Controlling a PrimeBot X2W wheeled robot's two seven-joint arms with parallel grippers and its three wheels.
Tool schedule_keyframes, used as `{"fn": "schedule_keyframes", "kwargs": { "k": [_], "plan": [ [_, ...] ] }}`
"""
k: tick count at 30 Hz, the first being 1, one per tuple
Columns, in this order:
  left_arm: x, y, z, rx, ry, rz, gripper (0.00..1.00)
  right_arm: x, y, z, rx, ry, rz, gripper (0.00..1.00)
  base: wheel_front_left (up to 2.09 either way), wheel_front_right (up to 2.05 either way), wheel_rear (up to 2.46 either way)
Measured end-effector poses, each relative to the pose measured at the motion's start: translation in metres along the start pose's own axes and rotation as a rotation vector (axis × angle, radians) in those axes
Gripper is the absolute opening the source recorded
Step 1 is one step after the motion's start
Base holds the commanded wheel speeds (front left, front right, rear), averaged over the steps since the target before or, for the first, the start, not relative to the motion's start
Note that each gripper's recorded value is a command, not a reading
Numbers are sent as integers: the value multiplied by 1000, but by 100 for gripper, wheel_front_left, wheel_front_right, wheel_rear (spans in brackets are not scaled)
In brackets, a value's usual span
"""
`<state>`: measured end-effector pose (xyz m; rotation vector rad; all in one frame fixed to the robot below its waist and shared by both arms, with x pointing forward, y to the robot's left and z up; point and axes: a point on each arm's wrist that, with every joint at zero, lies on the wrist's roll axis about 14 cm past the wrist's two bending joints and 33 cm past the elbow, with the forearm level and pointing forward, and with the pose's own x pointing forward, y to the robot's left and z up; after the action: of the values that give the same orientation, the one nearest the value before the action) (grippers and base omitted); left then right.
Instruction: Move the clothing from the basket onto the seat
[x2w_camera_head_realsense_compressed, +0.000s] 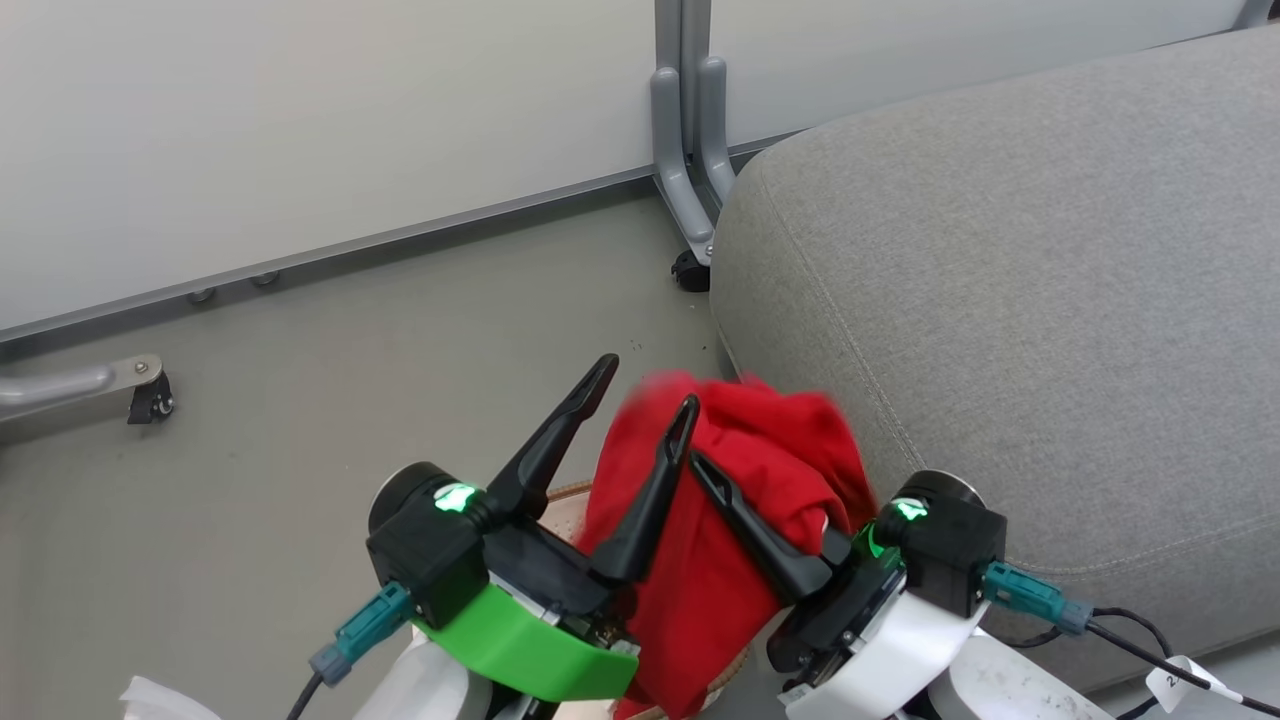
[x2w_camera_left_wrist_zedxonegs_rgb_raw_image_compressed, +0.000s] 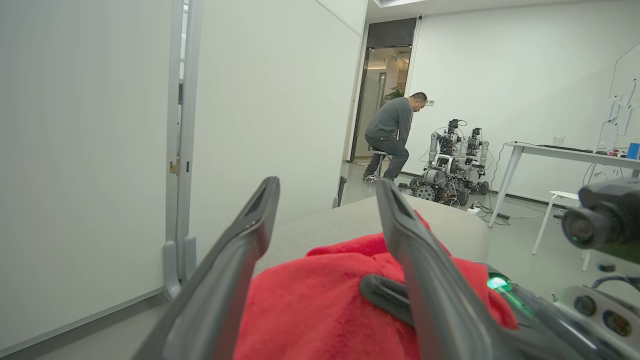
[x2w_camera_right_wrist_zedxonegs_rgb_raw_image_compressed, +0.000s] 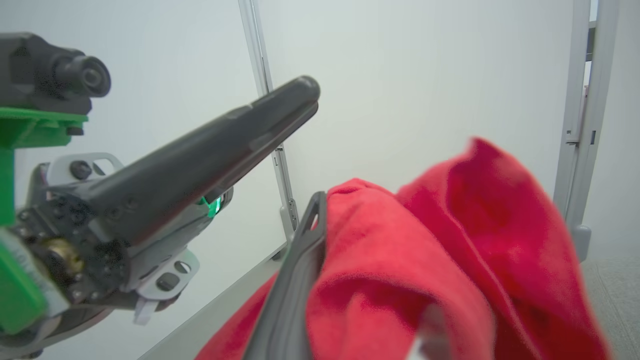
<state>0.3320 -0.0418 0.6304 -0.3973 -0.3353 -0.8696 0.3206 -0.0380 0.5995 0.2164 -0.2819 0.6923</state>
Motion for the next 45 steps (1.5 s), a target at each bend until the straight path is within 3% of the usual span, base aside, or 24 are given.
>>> {"fn": "schedule_keyframes", "kwargs": {
  "k": [14,31,45],
  "plan": [
    [-28,43,7,111,18,137,100,5,-23,22,0,-92,-94,0,0,0,0],
    [-146,138,4,236,109,645,100,-5,-54,39,-83,-148,-213,0,0,0,0],
    [-198,135,-27,185,207,784,100,-3,-57,33,-81,-143,-239,0,0,0,0]
  ]
}}
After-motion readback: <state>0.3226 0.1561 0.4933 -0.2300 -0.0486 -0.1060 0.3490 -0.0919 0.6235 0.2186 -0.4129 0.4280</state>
